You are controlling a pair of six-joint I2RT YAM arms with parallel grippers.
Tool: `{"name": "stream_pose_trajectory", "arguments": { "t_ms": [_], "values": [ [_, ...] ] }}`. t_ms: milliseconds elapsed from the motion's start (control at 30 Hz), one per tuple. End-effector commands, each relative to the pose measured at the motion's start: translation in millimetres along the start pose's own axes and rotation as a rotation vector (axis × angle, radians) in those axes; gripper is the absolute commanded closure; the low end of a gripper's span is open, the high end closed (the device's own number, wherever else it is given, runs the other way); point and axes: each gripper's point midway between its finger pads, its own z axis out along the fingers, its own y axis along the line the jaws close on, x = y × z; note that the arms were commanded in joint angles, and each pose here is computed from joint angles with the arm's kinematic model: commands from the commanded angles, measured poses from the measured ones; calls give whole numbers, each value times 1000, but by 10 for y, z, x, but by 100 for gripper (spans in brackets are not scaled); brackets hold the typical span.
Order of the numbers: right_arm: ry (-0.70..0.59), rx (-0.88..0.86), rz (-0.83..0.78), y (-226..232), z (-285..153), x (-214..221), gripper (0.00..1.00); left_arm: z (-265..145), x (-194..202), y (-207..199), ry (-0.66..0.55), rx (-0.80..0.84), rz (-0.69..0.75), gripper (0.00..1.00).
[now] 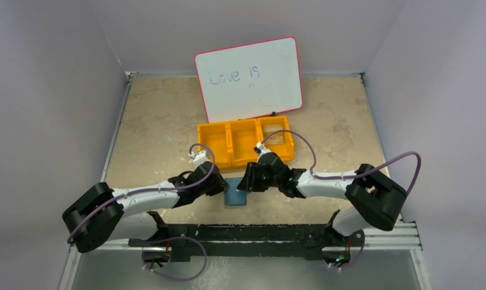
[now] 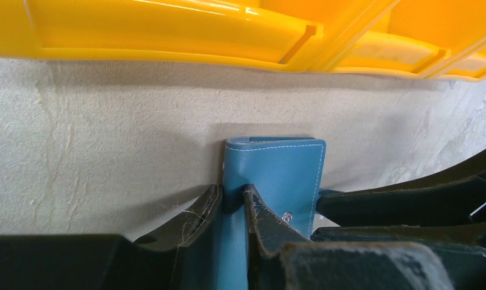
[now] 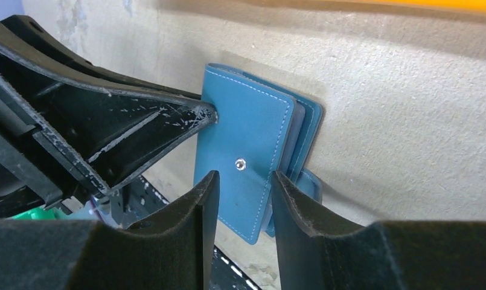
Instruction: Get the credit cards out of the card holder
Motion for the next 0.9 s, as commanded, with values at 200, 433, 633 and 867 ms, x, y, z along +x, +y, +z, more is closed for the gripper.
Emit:
{"name": "stream_pose_trajectory", "arguments": {
  "t_ms": [200, 433, 633, 867],
  "values": [
    [-83, -283, -84, 684, -242, -269, 61, -77, -103, -141, -31, 38, 10, 80],
    [-47, -328, -110, 805, -173, -255, 61, -197, -251, -212, -90, 62, -11, 60],
    [-89, -245, -49, 713, -144, -360, 60, -356, -380, -27, -156, -7, -25, 56],
    [-64, 26, 17, 165, -30, -263, 54, -515, -523, 138, -231, -66, -41, 55]
  ]
}}
